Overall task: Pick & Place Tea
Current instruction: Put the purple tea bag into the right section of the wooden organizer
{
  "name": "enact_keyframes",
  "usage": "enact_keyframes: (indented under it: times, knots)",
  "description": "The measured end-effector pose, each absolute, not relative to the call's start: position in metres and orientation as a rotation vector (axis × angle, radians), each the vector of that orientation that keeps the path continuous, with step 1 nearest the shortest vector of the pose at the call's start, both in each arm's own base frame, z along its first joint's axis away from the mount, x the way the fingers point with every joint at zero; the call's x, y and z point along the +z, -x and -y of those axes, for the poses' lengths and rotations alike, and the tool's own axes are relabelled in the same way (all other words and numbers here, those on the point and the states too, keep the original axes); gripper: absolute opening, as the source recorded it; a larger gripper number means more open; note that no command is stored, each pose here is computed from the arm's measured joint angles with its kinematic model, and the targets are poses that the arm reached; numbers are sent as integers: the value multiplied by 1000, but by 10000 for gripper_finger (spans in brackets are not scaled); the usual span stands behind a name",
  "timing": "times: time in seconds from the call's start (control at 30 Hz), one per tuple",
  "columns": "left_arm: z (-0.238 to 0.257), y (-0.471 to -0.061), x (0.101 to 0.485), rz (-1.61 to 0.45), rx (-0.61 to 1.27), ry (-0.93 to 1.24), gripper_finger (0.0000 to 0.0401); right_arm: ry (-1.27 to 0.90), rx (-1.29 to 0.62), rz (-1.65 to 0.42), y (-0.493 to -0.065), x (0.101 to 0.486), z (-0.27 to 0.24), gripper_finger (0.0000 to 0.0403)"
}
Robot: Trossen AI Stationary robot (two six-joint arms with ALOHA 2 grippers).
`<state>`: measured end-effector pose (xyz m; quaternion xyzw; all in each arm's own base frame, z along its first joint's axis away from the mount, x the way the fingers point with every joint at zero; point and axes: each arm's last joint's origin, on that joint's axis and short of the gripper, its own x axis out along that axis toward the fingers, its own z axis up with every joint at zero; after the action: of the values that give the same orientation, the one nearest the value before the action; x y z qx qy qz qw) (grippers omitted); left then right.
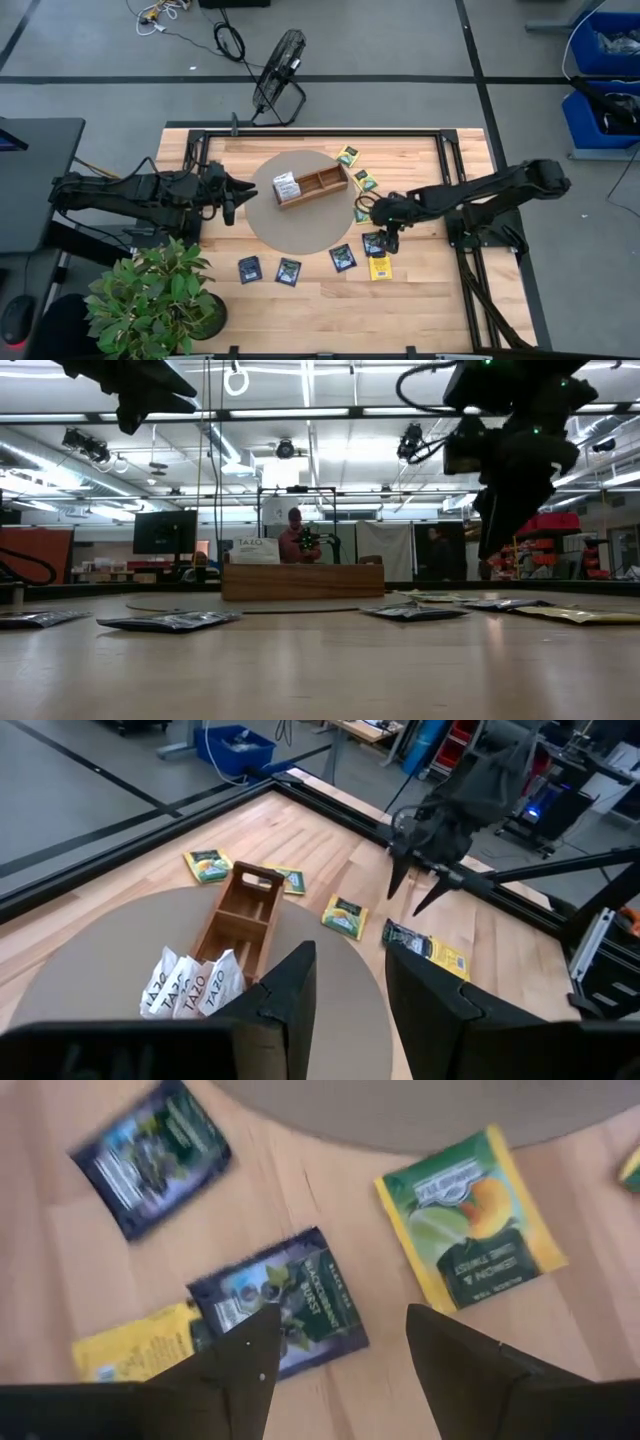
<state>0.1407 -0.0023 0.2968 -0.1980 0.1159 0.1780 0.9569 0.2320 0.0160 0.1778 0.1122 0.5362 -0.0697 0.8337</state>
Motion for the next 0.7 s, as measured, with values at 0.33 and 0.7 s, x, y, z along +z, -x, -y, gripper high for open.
enact_keyframes:
  times: [0.33, 0.7]
  knots:
    - [2, -141, 297, -231, 359, 403, 126, -203, -97, -1247, -241, 151, -17, 224]
    - [2, -141, 297, -231, 359, 404, 126, -207, -148, -1259, -239, 140, -8, 224]
